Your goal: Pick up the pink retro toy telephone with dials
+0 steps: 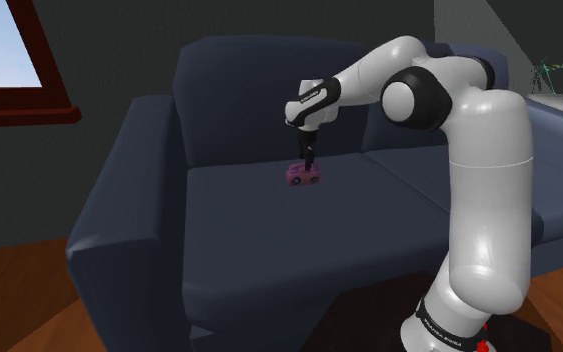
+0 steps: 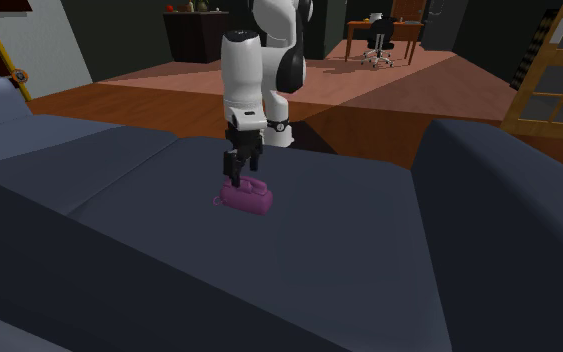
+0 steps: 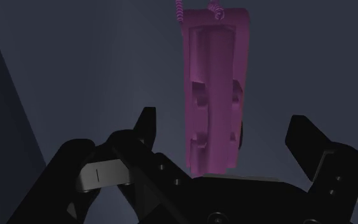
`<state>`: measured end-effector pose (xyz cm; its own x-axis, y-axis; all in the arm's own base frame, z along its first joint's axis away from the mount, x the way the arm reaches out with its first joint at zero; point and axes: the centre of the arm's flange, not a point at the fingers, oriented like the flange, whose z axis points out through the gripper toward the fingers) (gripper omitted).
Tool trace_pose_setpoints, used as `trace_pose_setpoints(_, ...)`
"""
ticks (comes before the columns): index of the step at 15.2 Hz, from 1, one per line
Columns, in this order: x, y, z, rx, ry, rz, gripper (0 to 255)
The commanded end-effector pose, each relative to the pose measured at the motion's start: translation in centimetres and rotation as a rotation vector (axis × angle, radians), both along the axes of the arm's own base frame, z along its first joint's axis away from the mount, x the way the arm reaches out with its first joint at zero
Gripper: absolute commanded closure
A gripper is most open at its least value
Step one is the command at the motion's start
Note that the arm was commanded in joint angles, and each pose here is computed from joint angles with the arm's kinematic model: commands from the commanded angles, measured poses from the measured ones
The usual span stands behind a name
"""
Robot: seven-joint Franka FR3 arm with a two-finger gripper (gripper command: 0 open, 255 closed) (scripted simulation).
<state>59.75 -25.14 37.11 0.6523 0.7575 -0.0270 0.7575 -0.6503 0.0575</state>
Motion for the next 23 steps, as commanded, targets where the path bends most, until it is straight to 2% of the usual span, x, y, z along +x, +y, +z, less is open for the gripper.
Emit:
trace_pose_setpoints(1, 0.2, -0.1, -1.0, 0.000, 0.000, 0.004, 0)
trace_pose_setpoints(5, 0.2, -0.1, -3.5, 0.000, 0.000, 0.004, 0)
trace_pose_setpoints(7, 0.1, -0.1, -3.5, 0.000, 0.000, 0.004, 0)
trace_pose_setpoints(8, 0.2, -0.1, -3.5, 0.000, 0.000, 0.004, 255)
trace_pose_setpoints(17, 0.2, -0.1, -3.5, 0.000, 0.000, 0.004, 255)
trace_pose_setpoints(23, 0.2, -0.1, -0.3, 0.000, 0.000, 0.004, 255)
